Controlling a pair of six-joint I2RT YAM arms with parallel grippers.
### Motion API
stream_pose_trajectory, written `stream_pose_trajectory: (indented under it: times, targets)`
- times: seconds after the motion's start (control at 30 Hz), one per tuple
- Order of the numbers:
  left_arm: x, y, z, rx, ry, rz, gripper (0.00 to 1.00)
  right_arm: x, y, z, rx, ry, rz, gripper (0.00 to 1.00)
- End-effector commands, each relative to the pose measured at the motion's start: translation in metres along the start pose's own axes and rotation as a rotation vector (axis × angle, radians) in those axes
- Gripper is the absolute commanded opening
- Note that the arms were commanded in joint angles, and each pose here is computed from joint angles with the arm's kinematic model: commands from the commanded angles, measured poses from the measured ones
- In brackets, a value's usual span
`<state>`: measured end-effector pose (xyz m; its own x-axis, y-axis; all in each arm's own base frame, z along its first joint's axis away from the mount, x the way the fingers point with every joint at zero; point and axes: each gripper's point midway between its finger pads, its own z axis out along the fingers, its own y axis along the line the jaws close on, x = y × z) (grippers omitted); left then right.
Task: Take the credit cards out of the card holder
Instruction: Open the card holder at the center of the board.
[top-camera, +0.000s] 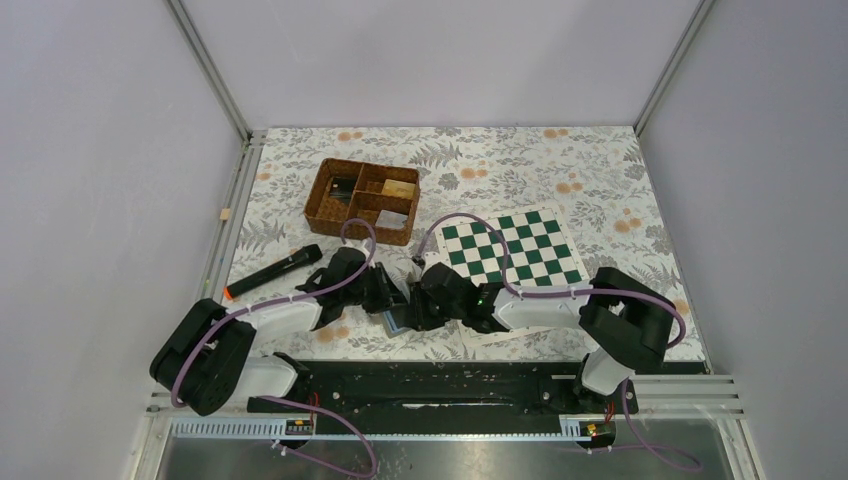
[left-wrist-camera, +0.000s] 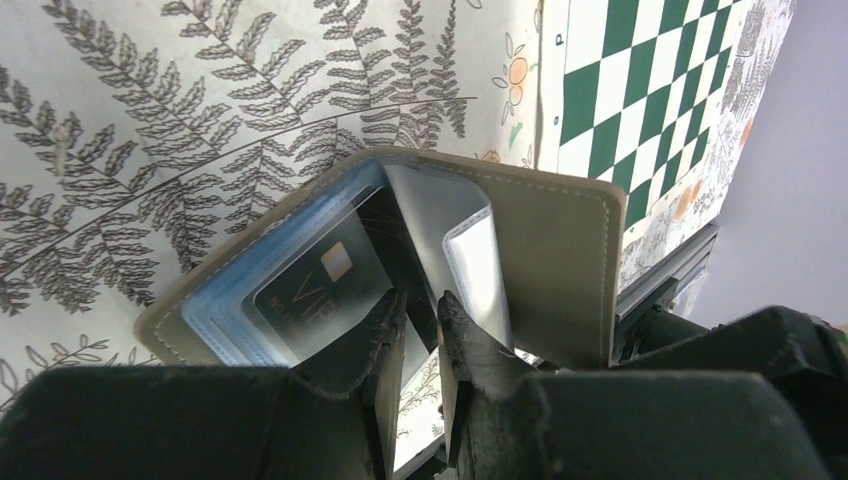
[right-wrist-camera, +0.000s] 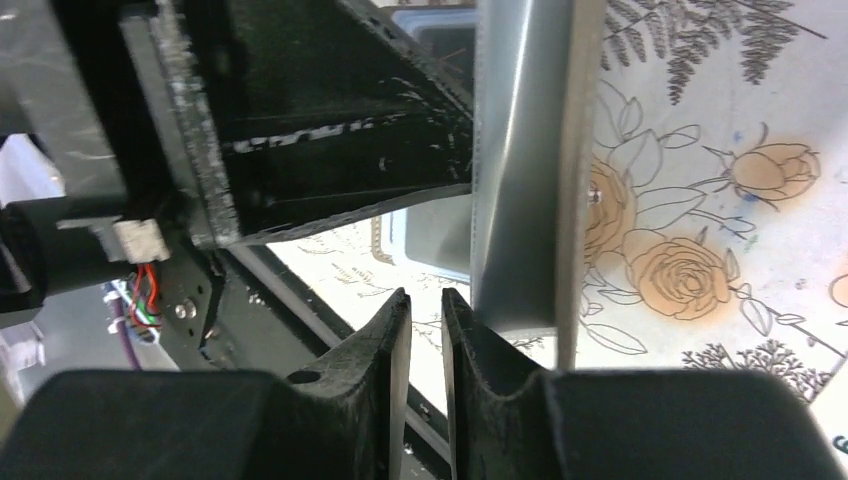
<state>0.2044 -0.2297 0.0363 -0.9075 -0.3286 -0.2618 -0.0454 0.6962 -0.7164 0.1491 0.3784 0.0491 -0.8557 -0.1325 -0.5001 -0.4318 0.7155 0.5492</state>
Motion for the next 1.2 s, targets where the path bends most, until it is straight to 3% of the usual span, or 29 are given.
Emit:
stream_pose_trajectory:
  times: [0.0, 0.2, 0.4, 0.9, 1.17]
  targets:
    - [-0.016, -0.022, -0.001, 0.045, -0.043, 0.024, 0.19, -0.024, 0.001, 0.004, 0.050, -0.096, -0.034, 0.25]
    - [-0.015, -0.016, -0.008, 0.013, -0.055, 0.031, 0.19, -0.031, -0.020, 0.002, 0.165, -0.135, -0.046, 0.27]
    - [-0.007, 0.012, -0.014, -0.116, -0.060, 0.011, 0.19, -0.033, -0.021, 0.001, 0.173, -0.130, -0.060, 0.28]
    - [0.012, 0.023, -0.016, -0.120, -0.036, 0.017, 0.18, -0.056, -0.026, -0.003, 0.197, -0.153, -0.065, 0.32]
    - [0.021, 0.037, -0.014, -0.168, -0.029, 0.019, 0.17, -0.056, -0.041, 0.007, 0.138, -0.060, -0.022, 0.38]
